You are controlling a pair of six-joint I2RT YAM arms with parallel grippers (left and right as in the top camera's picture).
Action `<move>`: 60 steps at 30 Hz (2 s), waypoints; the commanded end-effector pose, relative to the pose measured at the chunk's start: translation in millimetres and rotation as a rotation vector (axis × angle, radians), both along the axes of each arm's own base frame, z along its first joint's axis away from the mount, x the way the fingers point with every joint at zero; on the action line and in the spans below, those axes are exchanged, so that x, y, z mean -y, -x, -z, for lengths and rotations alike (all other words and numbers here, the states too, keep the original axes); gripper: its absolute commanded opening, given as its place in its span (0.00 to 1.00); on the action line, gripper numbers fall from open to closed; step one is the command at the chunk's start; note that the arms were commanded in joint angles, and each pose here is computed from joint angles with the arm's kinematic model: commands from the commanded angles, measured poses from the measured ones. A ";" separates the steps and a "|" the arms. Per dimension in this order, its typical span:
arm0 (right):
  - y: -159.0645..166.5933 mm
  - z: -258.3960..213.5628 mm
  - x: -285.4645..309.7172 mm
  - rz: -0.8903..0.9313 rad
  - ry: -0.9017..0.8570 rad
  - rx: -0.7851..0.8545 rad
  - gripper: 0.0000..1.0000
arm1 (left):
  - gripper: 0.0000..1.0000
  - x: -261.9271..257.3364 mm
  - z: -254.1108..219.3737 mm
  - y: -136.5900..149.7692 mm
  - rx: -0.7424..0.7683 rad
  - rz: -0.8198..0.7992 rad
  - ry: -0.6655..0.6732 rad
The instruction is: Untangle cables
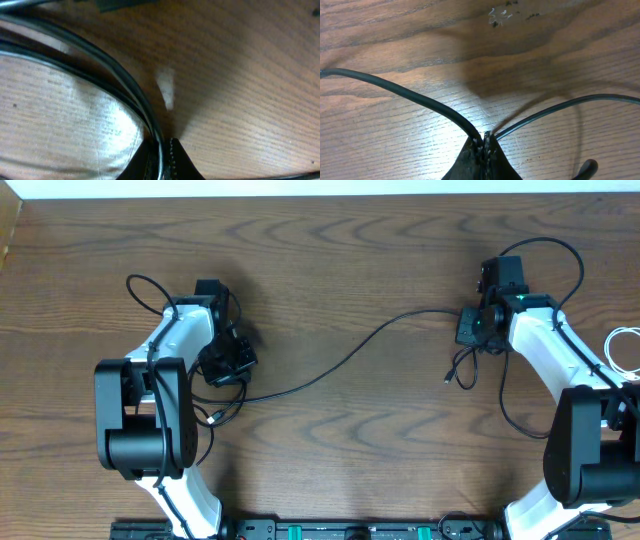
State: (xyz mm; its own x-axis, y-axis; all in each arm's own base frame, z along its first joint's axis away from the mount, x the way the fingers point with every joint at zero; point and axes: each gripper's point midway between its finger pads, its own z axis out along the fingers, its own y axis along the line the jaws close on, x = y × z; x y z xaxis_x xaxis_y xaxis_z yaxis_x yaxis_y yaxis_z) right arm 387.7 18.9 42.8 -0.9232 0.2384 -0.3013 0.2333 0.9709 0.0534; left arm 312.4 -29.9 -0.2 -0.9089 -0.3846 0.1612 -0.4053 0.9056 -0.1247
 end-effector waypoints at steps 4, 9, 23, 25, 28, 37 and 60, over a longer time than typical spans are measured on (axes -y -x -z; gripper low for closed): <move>-0.4 -3.8 -2.2 -0.019 0.005 0.011 0.01 | 0.08 1.1 -94.2 -46.8 0.279 -0.038 0.111; -0.4 -3.8 -1.6 -0.018 0.008 0.011 0.01 | 0.08 -14.4 -206.8 -65.0 0.622 -0.157 0.184; 8.1 -6.3 36.7 0.097 0.203 -0.009 0.20 | 0.08 -59.8 -317.2 0.8 0.946 -0.318 0.044; 5.4 -4.4 23.7 0.060 0.136 -0.005 0.54 | 0.07 -59.2 -305.8 3.0 0.903 -0.323 0.048; 0.0 -3.6 -8.4 -0.137 0.006 0.009 0.93 | 0.07 -57.3 -285.6 2.1 0.835 -0.327 0.062; 19.5 -42.6 -126.6 -0.784 -0.515 0.178 0.99 | 0.07 -34.4 -223.1 -12.8 0.550 -0.354 0.252; 126.3 -61.4 -292.5 -1.571 -0.596 0.300 0.94 | 0.07 32.2 -189.7 -8.3 0.211 -0.417 0.537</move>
